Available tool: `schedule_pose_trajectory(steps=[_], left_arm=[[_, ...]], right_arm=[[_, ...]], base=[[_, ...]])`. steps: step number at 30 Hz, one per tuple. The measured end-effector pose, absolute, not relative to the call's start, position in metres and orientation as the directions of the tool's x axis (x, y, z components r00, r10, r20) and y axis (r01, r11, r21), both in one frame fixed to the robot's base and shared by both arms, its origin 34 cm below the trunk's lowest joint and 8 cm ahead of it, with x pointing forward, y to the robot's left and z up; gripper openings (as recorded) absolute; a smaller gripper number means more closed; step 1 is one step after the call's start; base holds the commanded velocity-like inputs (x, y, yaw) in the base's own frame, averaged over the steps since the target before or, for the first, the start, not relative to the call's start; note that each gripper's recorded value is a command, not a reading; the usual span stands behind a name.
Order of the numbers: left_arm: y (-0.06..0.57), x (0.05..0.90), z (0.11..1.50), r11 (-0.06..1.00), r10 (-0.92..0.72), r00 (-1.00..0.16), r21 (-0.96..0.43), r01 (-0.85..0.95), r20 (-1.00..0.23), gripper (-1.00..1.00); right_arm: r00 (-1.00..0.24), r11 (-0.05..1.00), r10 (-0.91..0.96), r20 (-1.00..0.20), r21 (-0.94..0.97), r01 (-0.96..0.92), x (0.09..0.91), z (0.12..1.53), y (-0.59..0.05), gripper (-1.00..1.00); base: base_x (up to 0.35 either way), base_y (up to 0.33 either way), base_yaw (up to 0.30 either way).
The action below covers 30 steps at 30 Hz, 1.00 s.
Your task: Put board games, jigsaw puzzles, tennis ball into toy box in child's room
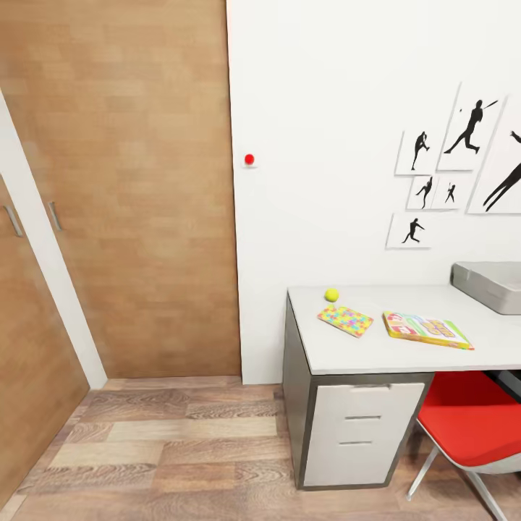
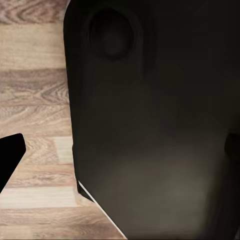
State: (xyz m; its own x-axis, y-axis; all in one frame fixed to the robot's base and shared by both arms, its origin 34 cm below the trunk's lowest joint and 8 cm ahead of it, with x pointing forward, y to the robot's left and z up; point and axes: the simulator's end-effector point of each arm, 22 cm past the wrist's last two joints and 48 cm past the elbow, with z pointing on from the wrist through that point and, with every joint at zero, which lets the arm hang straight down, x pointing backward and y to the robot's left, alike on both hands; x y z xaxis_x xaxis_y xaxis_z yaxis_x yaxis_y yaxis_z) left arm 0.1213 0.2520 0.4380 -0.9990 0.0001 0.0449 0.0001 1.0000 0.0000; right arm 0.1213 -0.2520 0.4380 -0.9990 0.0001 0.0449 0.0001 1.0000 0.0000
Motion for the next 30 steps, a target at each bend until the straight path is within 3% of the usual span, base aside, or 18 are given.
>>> schedule_pose_trajectory(steps=[7,30], left_arm=[[0.26,0.115,0.438,1.0,-0.003,-0.999,0.008,-0.002,0.047,1.0],[0.26,0.115,0.438,1.0,-0.003,-0.999,0.008,-0.002,0.047,1.0]], right_arm=[[-1.0,1.0,-0.004,-0.004,0.009,-0.004,0.154,0.437,-0.246,1.0],[-1.0,1.0,-0.004,-0.004,0.009,-0.004,0.154,0.437,-0.246,1.0]], base=[[0.0,0.0,-0.041],[0.0,0.0,-0.038]])
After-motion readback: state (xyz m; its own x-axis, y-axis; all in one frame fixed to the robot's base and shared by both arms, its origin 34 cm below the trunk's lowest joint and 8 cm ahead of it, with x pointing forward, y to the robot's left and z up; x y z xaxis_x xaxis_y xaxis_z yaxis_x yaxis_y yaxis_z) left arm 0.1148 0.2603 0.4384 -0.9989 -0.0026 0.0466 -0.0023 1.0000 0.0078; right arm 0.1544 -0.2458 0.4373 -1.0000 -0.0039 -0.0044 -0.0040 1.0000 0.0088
